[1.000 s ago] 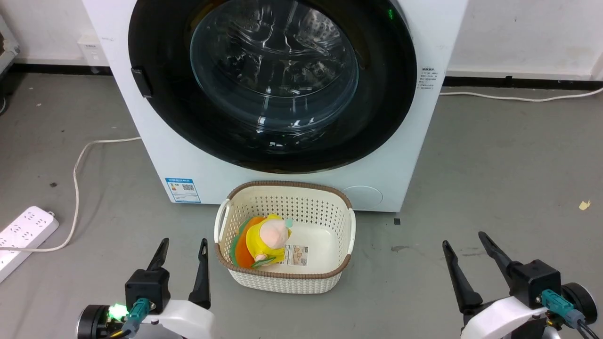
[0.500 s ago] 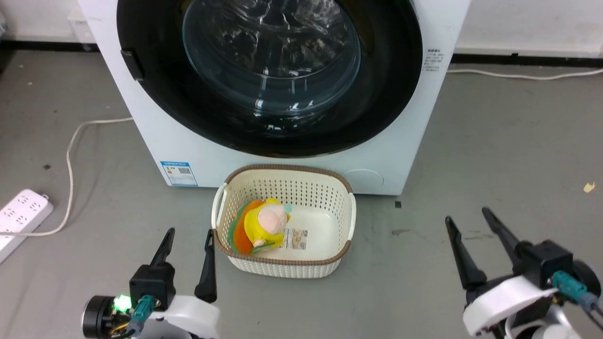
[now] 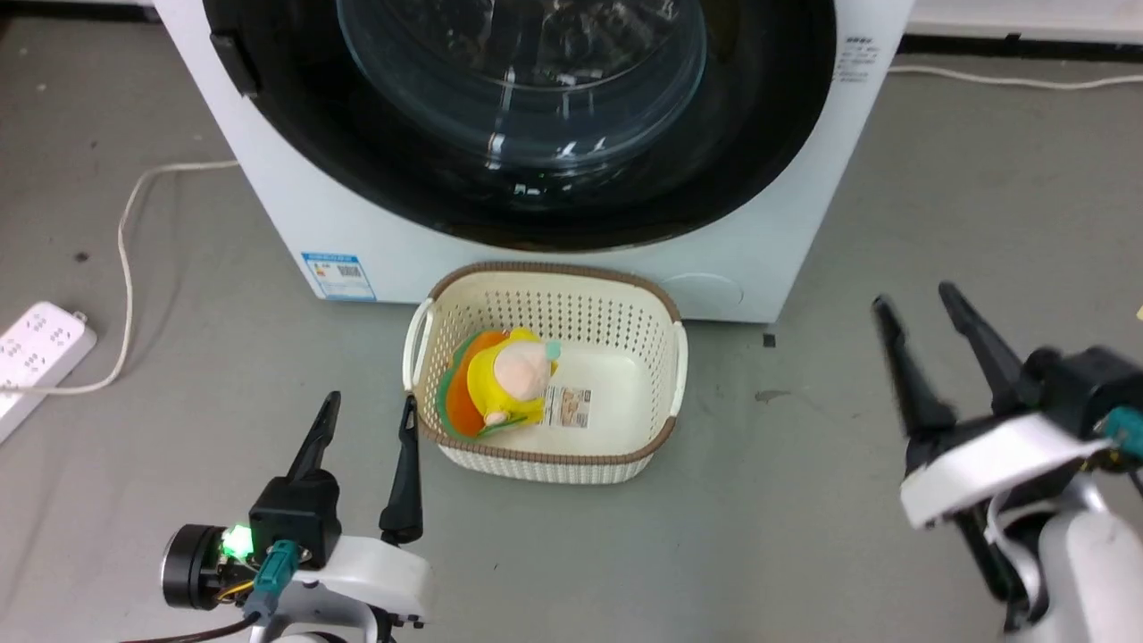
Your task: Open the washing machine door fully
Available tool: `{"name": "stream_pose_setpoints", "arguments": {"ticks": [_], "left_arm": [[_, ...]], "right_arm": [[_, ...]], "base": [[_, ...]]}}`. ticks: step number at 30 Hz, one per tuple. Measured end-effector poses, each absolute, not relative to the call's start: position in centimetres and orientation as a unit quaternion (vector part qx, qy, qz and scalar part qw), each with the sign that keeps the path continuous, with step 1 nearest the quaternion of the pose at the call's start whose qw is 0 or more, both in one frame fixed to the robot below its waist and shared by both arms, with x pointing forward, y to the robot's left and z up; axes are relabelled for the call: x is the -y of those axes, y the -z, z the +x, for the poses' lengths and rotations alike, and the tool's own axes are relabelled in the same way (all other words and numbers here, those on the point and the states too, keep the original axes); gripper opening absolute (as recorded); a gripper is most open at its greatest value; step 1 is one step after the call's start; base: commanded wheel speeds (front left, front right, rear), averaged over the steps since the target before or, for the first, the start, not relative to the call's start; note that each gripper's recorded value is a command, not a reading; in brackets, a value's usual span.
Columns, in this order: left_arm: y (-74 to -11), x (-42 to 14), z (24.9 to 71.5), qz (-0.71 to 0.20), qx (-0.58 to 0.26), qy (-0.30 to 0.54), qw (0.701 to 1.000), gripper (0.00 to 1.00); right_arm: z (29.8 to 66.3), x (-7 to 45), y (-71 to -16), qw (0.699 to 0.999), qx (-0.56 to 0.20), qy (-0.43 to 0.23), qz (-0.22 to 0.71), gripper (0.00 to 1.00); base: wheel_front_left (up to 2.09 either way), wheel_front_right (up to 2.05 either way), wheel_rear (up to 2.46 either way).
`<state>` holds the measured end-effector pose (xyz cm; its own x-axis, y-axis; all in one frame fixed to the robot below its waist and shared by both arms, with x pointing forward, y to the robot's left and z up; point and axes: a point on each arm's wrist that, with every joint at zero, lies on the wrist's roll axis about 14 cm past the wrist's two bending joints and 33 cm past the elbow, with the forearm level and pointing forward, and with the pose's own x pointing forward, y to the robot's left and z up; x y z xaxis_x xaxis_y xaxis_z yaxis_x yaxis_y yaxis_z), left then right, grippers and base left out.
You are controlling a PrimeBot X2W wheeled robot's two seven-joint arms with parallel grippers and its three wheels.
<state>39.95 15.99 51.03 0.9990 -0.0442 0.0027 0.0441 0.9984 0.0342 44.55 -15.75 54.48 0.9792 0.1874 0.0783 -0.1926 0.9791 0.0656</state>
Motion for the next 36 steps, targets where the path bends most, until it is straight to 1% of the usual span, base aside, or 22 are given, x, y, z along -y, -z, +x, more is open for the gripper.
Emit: {"name": "stream_pose_setpoints", "arguments": {"ticks": [1,2,11,20,23,24,25,36], "left_arm": [[-50.9,-15.9,40.0,0.017,0.000,0.023,1.000,1.00],[-50.8,-15.9,40.1,0.017,0.001,0.024,1.000,1.00],[-50.3,-16.0,40.6,0.018,0.001,0.019,1.000,1.00],[-50.2,-16.2,41.2,0.019,0.006,0.015,1.000,1.00],[-50.1,-16.3,41.4,0.019,0.007,0.013,1.000,1.00],[-49.8,-16.3,41.5,0.016,0.004,0.013,1.000,1.00],[-49.8,-16.2,41.6,0.016,0.006,0.014,1.000,1.00],[-48.9,-16.5,42.7,0.016,0.005,0.008,1.000,1.00]], "right_arm": [[45.0,15.8,-54.5,0.994,0.035,-0.096,0.041,0.17],[45.4,15.8,-54.6,0.994,0.035,-0.095,0.047,0.00],[49.5,16.4,-54.9,0.989,0.024,-0.086,0.119,0.00],[53.6,16.6,-54.8,0.975,0.000,-0.078,0.208,0.00],[54.9,16.7,-54.3,0.968,-0.020,-0.074,0.241,0.00],[56.2,16.3,-53.8,0.960,-0.045,-0.077,0.265,0.00],[56.6,16.2,-53.6,0.958,-0.052,-0.078,0.273,0.00],[62.1,16.7,-52.5,0.927,-0.098,-0.065,0.357,0.00]], "base": [[0.00,0.00,0.00],[0.00,0.00,0.00],[0.00,0.00,0.00],[0.00,0.00,0.00],[0.00,0.00,0.00],[0.00,0.00,0.00],[0.00,0.00,0.00],[0.00,0.00,0.00]]}}
